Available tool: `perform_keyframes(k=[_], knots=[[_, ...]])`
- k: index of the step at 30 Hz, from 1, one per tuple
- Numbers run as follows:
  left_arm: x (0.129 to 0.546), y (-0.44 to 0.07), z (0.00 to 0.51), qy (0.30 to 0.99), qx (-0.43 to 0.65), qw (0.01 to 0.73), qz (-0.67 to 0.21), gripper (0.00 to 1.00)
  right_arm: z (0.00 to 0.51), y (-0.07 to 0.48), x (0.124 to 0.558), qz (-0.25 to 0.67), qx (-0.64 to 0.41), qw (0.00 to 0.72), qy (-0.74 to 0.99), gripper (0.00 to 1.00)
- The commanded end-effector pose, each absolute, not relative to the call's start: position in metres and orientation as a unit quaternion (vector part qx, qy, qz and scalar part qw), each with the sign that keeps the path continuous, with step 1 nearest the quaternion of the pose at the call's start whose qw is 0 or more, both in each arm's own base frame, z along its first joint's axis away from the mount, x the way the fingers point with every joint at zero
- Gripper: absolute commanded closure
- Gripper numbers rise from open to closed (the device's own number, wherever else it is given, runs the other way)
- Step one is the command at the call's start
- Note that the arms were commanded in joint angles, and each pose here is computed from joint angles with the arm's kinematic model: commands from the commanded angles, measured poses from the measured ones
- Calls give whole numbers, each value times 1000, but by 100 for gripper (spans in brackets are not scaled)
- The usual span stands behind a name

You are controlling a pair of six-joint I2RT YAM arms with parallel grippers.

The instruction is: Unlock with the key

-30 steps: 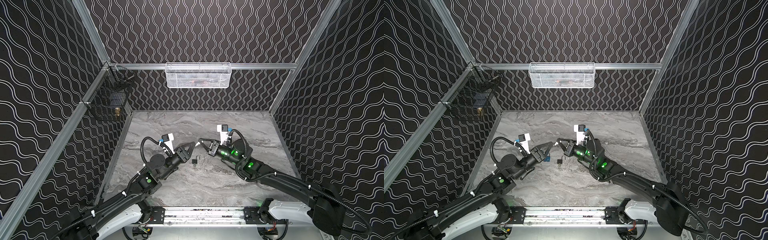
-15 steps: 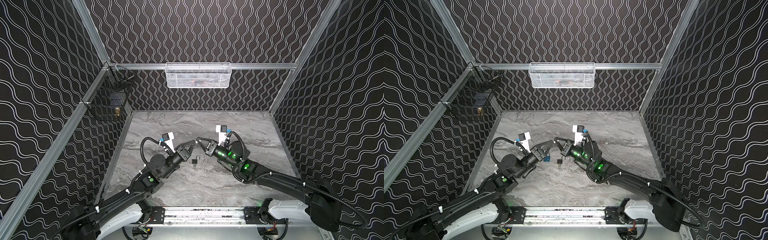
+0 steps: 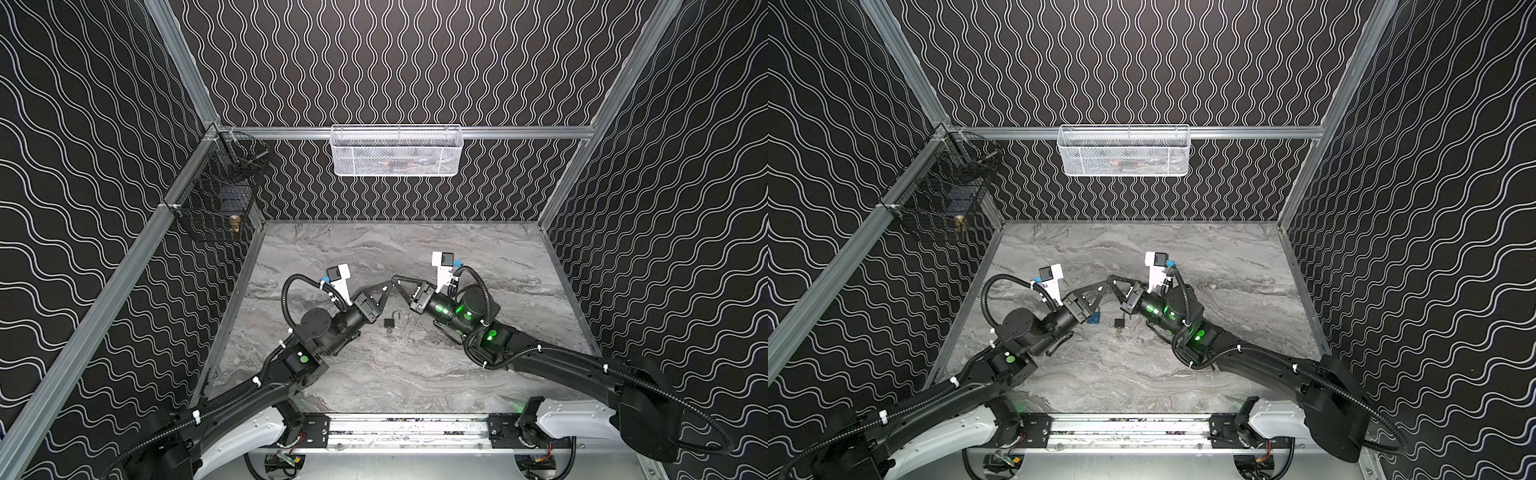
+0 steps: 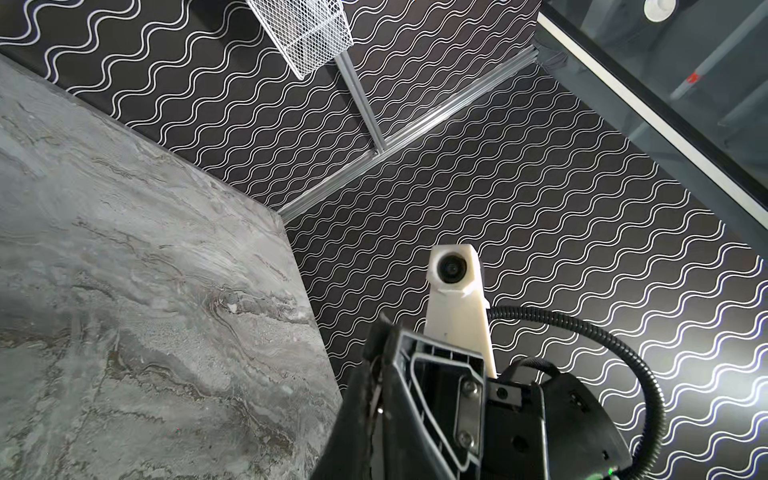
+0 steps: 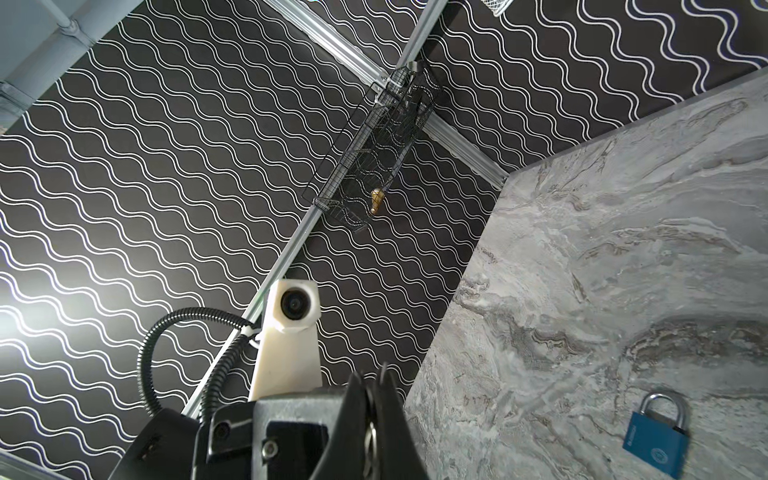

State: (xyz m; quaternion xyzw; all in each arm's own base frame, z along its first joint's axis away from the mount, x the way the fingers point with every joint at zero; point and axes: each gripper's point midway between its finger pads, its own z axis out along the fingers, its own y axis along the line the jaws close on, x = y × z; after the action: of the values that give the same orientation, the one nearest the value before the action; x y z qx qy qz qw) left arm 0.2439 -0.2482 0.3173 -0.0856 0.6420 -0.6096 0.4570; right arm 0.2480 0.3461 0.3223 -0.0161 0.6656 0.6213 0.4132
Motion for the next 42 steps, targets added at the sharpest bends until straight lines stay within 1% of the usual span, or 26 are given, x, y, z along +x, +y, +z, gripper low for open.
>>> perform_keyframes(k=[1, 3, 6, 9, 13, 20, 24, 27, 30, 37, 40, 42], knots=[[244, -245, 330, 626, -87, 472, -615, 90, 333, 344, 246, 633, -16, 423, 649, 100], [245, -244, 329, 627, -88, 472, -613, 90, 333, 343, 246, 631, -16, 424, 650, 100], [246, -245, 327, 631, -87, 471, -610, 94, 333, 343, 246, 631, -18, 425, 649, 100], [246, -248, 323, 638, -84, 466, -607, 94, 333, 344, 246, 630, -20, 425, 650, 100], [246, -248, 319, 642, -86, 463, -605, 89, 335, 341, 246, 628, -17, 432, 647, 100], [245, -242, 319, 644, -91, 469, -597, 87, 334, 340, 246, 625, -16, 433, 649, 100], [246, -242, 319, 645, -93, 470, -596, 89, 333, 339, 247, 626, -15, 433, 648, 100], [245, -246, 321, 645, -83, 468, -599, 93, 334, 341, 247, 627, -19, 433, 648, 100], [245, -247, 320, 645, -83, 466, -600, 100, 333, 340, 247, 625, -17, 435, 648, 100], [243, -245, 311, 665, -73, 463, -581, 100, 332, 337, 247, 616, -20, 441, 653, 100], [241, -242, 303, 690, -62, 461, -555, 100, 333, 335, 246, 609, -26, 445, 657, 85], [239, -239, 297, 711, -47, 457, -532, 100, 331, 332, 245, 599, -30, 447, 664, 73]])
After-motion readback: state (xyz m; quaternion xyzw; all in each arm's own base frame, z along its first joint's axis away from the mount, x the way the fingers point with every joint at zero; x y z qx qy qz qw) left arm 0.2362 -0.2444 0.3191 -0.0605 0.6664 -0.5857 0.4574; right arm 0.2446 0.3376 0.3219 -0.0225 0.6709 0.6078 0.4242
